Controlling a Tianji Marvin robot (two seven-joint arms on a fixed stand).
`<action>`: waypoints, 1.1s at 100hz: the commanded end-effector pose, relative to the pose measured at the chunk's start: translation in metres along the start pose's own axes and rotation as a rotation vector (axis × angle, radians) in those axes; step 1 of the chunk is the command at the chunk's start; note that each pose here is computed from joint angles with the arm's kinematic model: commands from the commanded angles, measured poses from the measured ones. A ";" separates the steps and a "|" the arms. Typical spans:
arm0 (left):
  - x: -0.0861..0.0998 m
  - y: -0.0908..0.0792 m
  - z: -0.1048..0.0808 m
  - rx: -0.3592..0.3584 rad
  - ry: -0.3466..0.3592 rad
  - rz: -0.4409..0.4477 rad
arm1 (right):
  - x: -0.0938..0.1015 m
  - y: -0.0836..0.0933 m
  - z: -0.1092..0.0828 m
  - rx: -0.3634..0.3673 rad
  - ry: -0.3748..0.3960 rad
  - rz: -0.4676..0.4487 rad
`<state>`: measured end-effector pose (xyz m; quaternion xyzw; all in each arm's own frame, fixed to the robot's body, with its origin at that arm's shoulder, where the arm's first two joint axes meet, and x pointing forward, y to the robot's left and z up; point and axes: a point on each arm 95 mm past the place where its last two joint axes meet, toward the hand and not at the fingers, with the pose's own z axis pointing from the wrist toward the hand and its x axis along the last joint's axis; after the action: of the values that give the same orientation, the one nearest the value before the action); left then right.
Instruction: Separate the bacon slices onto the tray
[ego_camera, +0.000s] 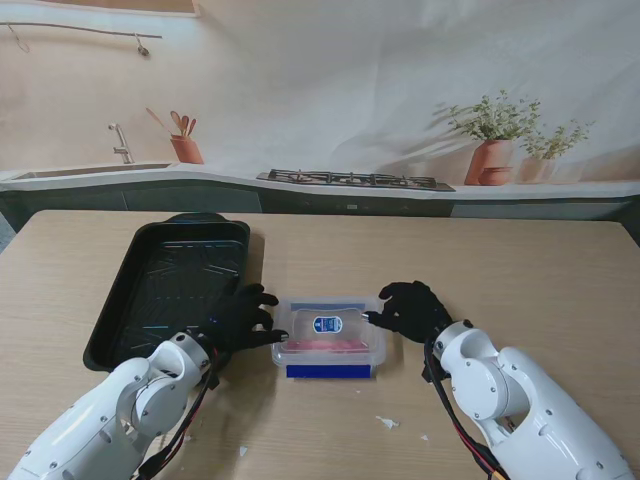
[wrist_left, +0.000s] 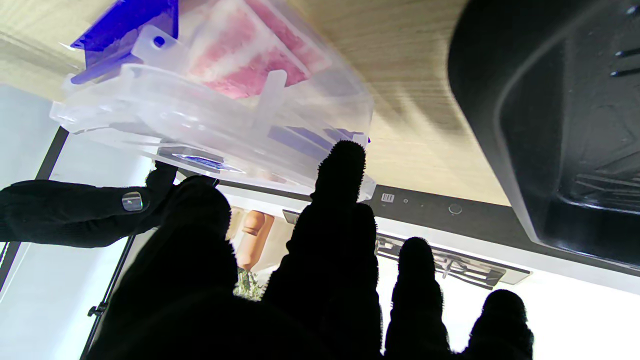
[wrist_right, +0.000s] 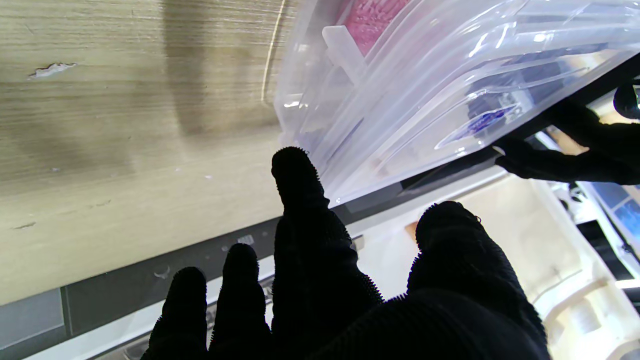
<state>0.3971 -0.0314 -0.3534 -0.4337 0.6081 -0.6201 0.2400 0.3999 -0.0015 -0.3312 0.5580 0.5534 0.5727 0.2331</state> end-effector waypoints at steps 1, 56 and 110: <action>0.005 0.001 0.001 0.000 0.012 -0.012 | 0.008 -0.003 0.000 0.007 0.019 0.024; 0.012 -0.005 -0.002 0.048 0.038 -0.038 | 0.008 -0.002 -0.002 -0.012 0.008 0.027; 0.006 -0.006 -0.004 0.028 0.008 0.030 | 0.007 -0.005 0.000 0.011 -0.023 0.034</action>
<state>0.3921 -0.0348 -0.3426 -0.4093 0.6074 -0.6315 0.2544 0.3987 0.0005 -0.3315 0.5723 0.5421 0.5683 0.2361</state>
